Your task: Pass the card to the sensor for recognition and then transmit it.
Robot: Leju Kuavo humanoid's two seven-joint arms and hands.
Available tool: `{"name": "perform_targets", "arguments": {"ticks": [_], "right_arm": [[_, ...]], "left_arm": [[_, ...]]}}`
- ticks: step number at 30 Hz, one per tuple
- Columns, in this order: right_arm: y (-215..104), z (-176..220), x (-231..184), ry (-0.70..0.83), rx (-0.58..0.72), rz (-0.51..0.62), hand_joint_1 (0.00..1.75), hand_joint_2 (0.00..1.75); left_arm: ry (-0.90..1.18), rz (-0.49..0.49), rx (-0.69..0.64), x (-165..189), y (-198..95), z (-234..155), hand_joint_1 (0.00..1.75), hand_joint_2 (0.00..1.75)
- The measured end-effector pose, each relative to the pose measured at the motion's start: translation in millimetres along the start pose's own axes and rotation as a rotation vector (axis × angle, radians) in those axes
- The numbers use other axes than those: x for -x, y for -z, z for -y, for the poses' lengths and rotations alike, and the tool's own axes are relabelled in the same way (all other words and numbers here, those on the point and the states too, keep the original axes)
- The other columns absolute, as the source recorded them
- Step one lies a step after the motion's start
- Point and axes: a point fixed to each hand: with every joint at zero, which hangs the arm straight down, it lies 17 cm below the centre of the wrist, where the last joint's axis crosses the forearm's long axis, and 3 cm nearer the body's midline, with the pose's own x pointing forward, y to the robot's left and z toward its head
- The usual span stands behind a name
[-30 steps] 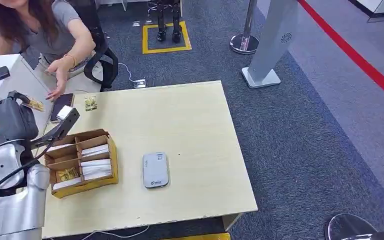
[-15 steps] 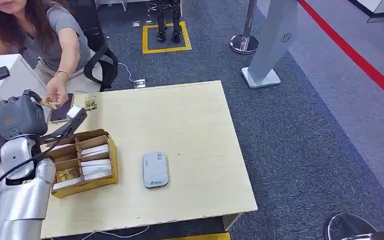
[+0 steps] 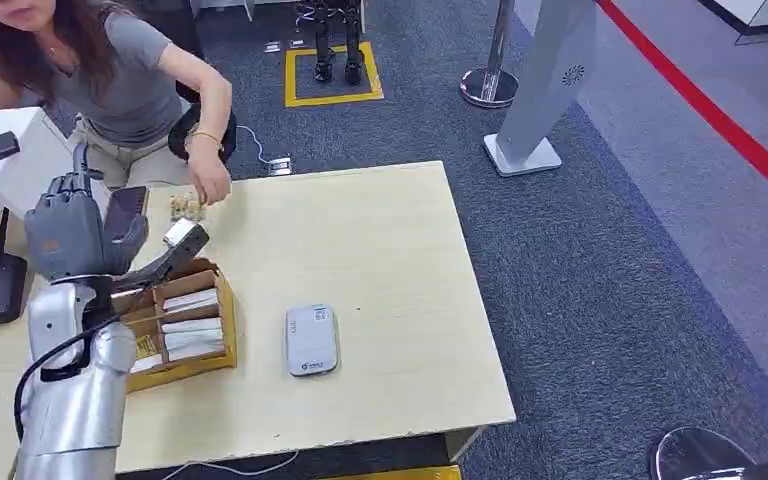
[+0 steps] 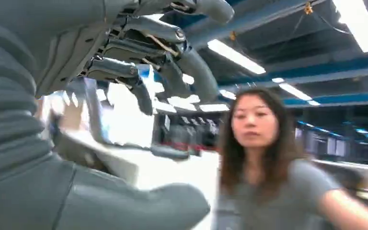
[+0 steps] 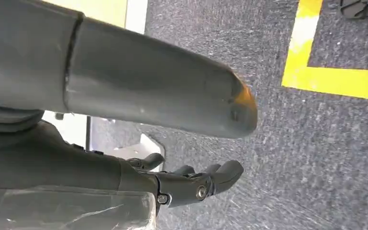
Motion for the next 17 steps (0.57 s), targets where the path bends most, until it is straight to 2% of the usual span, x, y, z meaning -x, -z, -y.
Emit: {"name": "perform_targets", "arguments": {"ticks": [4, 6, 8, 14, 17], "right_arm": [[0.4, -1.8, 3.5, -0.001, -0.002, -0.005, 0.00, 0.00], [0.4, -1.8, 3.5, 0.001, -0.002, -0.005, 0.00, 0.00], [0.4, -2.1, 4.0, 0.011, -0.004, -0.009, 0.00, 0.00], [1.2, -4.5, 10.7, 0.054, -0.011, -0.024, 0.00, 0.00], [1.7, -4.2, 13.6, 0.062, -0.012, -0.028, 0.00, 0.00]], "left_arm": [[-0.052, -0.024, -0.030, -2.9, -5.8, -13.6, 0.00, 1.75], [-0.143, -0.019, -0.030, -8.3, -8.4, -15.9, 0.00, 1.75], [-0.343, 0.004, -0.001, -20.1, -14.5, -14.2, 0.00, 1.75], [-1.070, 0.102, 0.077, -66.7, -61.8, -27.3, 0.00, 1.75], [-1.207, 0.115, 0.083, -68.3, -80.8, -32.9, 0.00, 1.75]]}}
